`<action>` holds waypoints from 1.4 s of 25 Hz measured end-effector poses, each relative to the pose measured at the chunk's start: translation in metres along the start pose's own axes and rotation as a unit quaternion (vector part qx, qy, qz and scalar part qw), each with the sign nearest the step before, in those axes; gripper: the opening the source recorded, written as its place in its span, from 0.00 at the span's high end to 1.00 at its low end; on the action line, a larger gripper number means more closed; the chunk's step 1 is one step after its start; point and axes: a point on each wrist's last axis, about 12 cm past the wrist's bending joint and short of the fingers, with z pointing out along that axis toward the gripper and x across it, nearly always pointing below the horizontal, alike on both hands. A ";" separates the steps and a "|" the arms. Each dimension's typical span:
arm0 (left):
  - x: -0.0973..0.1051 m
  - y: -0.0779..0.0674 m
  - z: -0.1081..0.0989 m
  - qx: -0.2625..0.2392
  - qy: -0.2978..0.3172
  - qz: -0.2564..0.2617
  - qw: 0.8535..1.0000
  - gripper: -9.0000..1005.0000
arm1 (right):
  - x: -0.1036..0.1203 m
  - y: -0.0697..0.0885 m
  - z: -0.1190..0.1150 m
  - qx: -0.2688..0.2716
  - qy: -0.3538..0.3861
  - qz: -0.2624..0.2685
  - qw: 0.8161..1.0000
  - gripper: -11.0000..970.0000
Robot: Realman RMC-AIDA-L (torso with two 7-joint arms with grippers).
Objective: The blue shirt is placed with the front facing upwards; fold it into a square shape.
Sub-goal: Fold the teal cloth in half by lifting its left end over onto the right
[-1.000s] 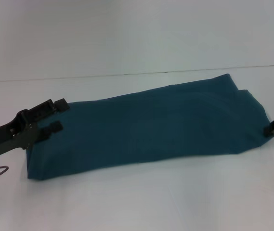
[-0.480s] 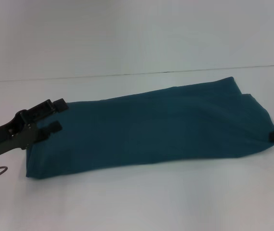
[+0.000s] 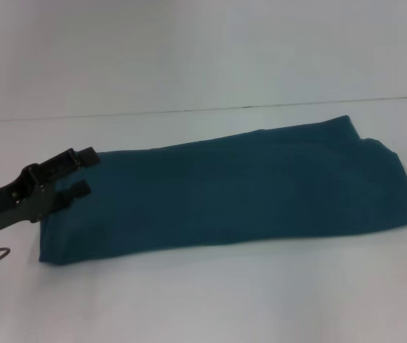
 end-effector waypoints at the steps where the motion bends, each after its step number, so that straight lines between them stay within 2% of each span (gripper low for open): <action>1: 0.000 0.000 0.000 0.000 0.000 0.000 1.000 0.10 | -0.001 -0.001 -0.003 0.001 -0.007 0.003 1.000 0.78; 3: 0.000 0.000 0.000 0.000 0.000 0.000 1.000 0.10 | -0.004 -0.002 -0.008 -0.004 -0.016 0.007 1.000 0.69; 9: 0.000 0.000 0.000 0.000 0.000 0.000 1.000 0.10 | -0.006 0.010 -0.008 -0.033 -0.013 -0.009 0.999 0.56; 13: 0.000 0.000 0.000 0.000 0.000 0.000 1.000 0.10 | -0.008 0.017 -0.002 -0.046 -0.020 -0.019 0.999 0.57; 20: 0.000 0.001 -0.001 -0.001 -0.001 -0.001 1.000 0.10 | -0.001 0.025 0.026 -0.043 -0.026 -0.011 0.999 0.57; 26: 0.001 0.001 -0.001 -0.002 -0.002 -0.002 1.000 0.10 | 0.002 0.030 0.046 -0.018 -0.014 -0.023 0.999 0.57; 30: 0.001 0.002 -0.001 -0.003 -0.003 -0.003 1.000 0.10 | 0.000 0.027 0.048 0.014 -0.010 -0.025 1.000 0.57; 35: 0.001 0.002 -0.002 -0.004 -0.004 -0.003 1.000 0.10 | -0.008 0.033 0.039 -0.004 -0.025 -0.034 0.999 0.57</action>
